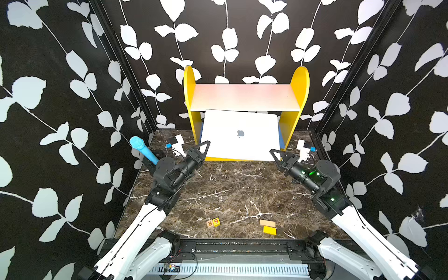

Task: Close the laptop lid and set it aside
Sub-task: Place the laptop on the shelf.

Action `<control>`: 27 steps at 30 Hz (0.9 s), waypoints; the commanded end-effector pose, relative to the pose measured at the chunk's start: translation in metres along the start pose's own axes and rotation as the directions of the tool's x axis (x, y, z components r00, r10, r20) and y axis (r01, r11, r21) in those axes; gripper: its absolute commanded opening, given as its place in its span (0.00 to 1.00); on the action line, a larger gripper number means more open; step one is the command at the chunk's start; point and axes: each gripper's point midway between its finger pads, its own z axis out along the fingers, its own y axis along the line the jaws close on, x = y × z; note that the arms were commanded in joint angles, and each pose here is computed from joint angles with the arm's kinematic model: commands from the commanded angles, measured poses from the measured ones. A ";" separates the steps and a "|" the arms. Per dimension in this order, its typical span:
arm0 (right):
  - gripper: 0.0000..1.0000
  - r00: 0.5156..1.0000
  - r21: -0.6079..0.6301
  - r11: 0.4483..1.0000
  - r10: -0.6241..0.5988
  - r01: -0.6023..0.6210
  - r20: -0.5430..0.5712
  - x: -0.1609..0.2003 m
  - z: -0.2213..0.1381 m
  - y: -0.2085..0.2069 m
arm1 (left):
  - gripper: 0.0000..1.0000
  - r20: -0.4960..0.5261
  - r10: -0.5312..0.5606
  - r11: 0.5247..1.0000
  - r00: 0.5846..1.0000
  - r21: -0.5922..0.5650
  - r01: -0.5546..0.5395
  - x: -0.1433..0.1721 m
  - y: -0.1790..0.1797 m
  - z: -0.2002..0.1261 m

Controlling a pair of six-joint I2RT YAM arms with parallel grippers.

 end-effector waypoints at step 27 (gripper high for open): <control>0.00 0.976 -0.068 0.980 -0.193 0.187 -0.101 -0.001 0.023 0.047 | 0.00 -0.108 0.164 0.970 0.980 0.200 -0.140 0.011 -0.065 0.041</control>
